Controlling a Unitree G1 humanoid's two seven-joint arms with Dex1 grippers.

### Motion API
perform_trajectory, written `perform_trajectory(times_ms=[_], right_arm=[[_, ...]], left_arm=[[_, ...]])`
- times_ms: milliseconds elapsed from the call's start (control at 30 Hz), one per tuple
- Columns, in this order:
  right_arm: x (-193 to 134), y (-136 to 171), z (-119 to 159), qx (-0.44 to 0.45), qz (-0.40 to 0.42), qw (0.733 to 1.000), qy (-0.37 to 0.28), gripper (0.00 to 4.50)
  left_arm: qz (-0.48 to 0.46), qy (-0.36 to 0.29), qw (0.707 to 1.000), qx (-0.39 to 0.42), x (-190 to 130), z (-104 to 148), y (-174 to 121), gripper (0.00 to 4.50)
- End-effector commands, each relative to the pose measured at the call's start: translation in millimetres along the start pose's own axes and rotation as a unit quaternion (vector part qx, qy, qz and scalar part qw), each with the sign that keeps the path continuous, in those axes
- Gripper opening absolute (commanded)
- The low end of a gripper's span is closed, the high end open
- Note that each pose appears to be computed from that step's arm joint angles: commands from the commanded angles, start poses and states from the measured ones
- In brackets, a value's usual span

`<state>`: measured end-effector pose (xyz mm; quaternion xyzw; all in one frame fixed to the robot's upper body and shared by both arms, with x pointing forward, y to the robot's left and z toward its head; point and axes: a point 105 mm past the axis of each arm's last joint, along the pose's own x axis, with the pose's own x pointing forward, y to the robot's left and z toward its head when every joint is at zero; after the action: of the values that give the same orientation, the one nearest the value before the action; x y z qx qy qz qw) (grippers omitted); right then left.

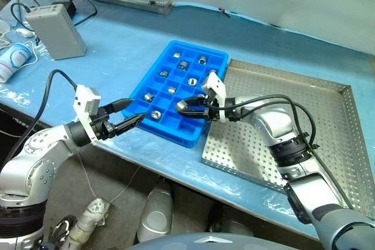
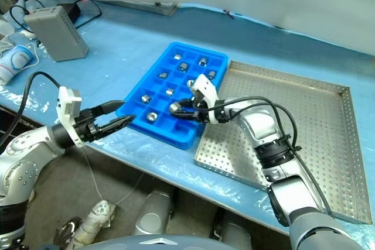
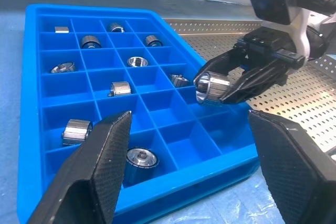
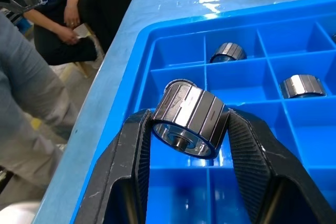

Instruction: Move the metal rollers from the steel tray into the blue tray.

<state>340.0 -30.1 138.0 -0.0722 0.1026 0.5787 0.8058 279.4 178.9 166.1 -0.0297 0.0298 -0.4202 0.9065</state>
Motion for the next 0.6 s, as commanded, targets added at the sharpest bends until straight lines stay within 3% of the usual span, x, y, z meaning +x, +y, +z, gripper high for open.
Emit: perform_trajectory(times_ms=[33, 233, 400, 600], right_arm=[[19, -10, 19, -0.026, -0.028, 0.999, -0.029, 1.77], [38, -14, 19, -0.033, -0.028, 0.999, -0.027, 1.77], [34, -22, 0, -0.032, -0.047, 0.998, 0.003, 1.77], [28, -30, 2, -0.032, -0.067, 0.997, -0.003, 1.77]], left_arm=[[0.001, -0.005, 1.000, 0.019, 3, 6, 5, 3.74], [-0.011, -0.012, 1.000, 0.021, 12, 9, 4, 3.74], [-0.012, -0.012, 1.000, 0.020, 12, 7, 5, 3.74], [-0.017, -0.011, 1.000, 0.017, 14, 3, 4, 3.74]])
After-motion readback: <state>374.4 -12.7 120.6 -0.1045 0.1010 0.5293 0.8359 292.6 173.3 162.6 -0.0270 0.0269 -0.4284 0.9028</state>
